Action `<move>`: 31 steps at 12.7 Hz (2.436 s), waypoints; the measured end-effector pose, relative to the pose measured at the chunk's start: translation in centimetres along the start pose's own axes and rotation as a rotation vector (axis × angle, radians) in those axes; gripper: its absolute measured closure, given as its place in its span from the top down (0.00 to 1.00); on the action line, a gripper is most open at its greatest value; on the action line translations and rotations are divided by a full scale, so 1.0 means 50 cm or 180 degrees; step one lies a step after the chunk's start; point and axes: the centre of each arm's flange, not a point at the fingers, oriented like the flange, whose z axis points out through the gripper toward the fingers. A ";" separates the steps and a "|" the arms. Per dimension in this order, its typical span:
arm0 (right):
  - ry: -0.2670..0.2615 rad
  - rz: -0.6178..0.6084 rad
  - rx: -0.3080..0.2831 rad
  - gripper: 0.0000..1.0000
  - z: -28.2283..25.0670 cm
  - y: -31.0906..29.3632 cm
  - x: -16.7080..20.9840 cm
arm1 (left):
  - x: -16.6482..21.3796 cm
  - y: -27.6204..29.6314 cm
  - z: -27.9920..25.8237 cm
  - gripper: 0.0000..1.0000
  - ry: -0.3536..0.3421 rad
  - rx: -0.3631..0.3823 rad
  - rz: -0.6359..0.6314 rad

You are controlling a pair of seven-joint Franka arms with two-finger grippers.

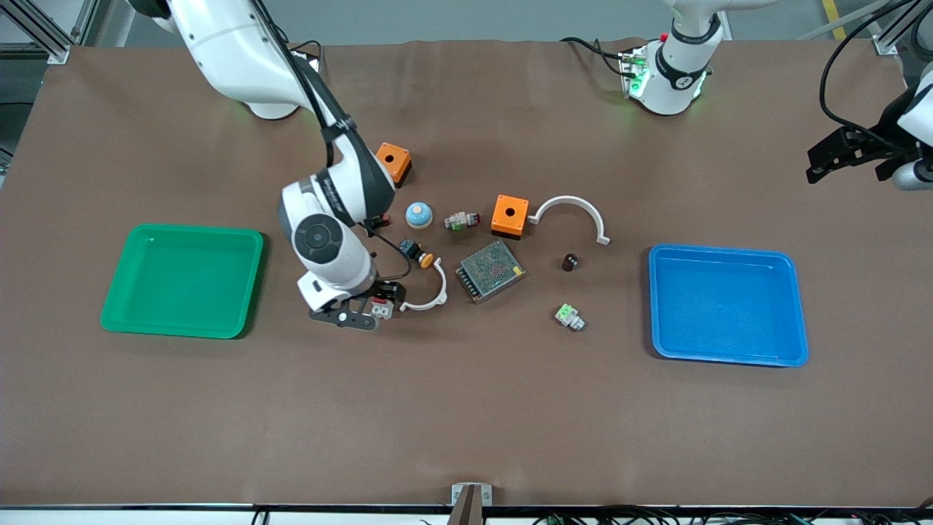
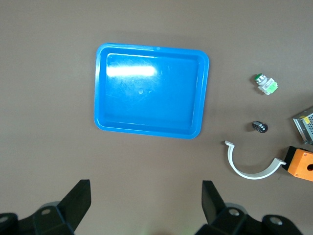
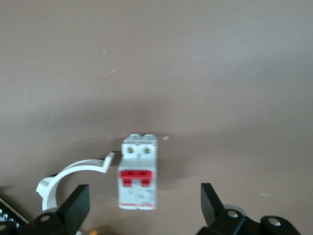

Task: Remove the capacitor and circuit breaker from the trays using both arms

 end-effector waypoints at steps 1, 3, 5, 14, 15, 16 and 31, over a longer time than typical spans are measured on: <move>-0.0004 -0.0066 -0.0036 1.00 -0.058 0.032 0.012 | 0.000 0.002 0.001 1.00 -0.0005 0.0001 0.0006; -0.0110 -0.0168 -0.0081 1.00 -0.184 0.136 0.034 | -0.001 0.006 0.008 1.00 -0.0030 0.0002 0.0019; -0.0305 -0.0110 -0.0080 1.00 -0.305 0.271 0.043 | -0.002 0.025 0.015 1.00 -0.0062 0.0008 0.0072; -0.0307 -0.0726 -0.0054 1.00 -0.594 0.566 0.059 | -0.015 0.069 0.015 1.00 -0.0151 -0.0115 0.0098; -0.0257 -0.0752 -0.0045 1.00 -0.614 0.593 0.063 | -0.016 0.071 0.014 1.00 -0.0154 -0.0114 0.0096; -0.0214 -0.0739 -0.0045 1.00 -0.630 0.613 0.064 | -0.018 0.077 0.013 1.00 -0.0160 -0.0112 0.0103; 0.0280 -0.0518 0.0114 1.00 -0.710 0.745 -0.016 | -0.032 0.088 -0.014 1.00 -0.0147 -0.0103 0.0120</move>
